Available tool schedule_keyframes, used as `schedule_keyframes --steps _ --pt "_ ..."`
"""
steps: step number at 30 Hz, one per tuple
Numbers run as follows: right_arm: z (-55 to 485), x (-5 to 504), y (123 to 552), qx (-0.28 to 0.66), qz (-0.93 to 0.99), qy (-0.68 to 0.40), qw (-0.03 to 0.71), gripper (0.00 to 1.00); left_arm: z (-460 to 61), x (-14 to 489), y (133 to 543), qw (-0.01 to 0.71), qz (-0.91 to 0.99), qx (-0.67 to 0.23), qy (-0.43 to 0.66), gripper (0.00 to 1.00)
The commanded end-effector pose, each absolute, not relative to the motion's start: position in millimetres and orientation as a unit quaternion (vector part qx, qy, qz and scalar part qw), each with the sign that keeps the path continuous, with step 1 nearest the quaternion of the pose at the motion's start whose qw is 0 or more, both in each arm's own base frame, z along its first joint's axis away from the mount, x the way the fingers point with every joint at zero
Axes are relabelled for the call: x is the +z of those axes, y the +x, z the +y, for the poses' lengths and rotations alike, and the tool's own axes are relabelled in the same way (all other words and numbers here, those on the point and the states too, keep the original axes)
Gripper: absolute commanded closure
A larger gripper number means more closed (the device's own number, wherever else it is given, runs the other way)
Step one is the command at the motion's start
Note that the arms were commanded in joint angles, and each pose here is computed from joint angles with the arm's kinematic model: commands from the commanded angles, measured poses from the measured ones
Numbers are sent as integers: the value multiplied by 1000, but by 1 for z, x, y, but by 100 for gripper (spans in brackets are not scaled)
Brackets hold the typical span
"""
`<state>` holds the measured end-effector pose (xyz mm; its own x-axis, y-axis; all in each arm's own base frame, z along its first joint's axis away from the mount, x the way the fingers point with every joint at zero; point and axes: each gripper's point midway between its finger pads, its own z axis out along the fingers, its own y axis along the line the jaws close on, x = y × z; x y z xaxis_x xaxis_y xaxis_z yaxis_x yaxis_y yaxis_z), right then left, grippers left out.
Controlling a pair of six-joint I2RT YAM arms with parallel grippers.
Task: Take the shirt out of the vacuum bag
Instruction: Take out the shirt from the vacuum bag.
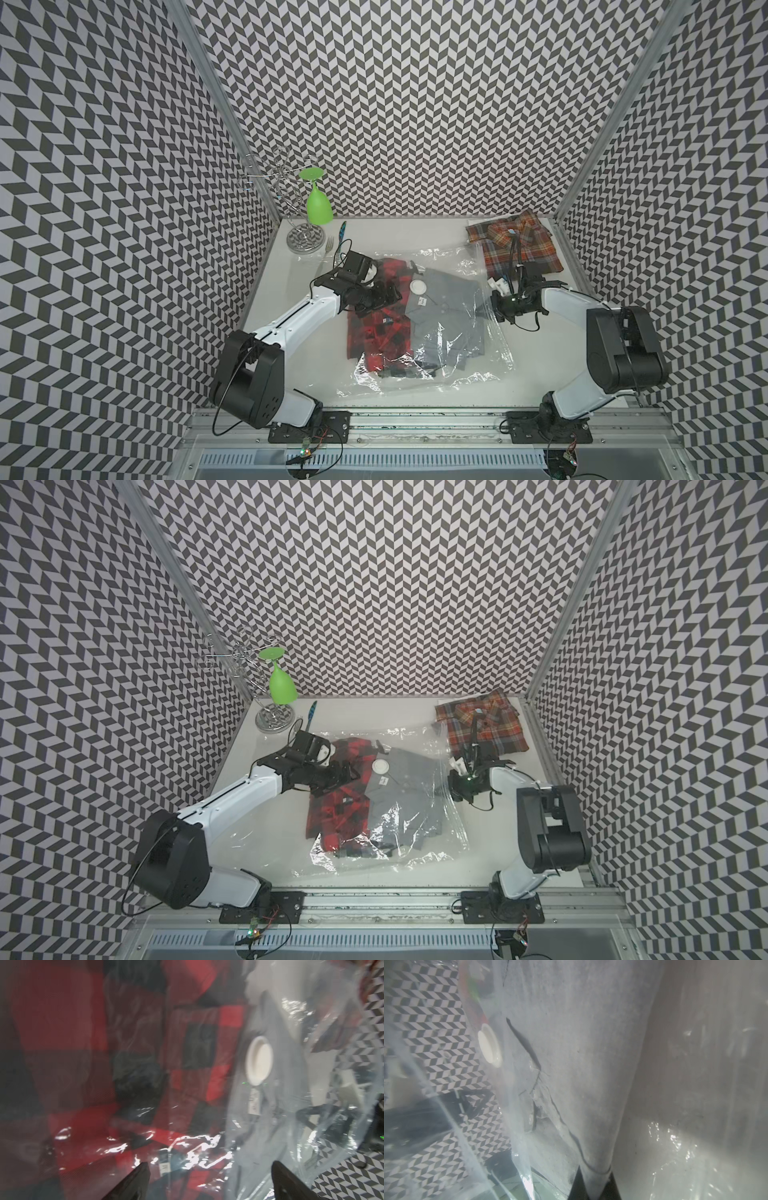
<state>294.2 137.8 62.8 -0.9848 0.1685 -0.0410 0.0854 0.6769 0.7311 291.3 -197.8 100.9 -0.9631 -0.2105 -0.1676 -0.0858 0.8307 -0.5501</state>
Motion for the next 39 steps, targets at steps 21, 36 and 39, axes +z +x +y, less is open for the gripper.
schedule_keyframes --steps 21,36,39 --pt "-30 68 302 248 905 305 162 100 -115 6 290 44 967 -205 -142 8" --pt "-103 47 257 226 818 495 188 100 -93 9 300 50 965 -209 -153 9" --pt "-108 47 254 224 805 514 194 99 -90 11 303 53 963 -211 -156 9"
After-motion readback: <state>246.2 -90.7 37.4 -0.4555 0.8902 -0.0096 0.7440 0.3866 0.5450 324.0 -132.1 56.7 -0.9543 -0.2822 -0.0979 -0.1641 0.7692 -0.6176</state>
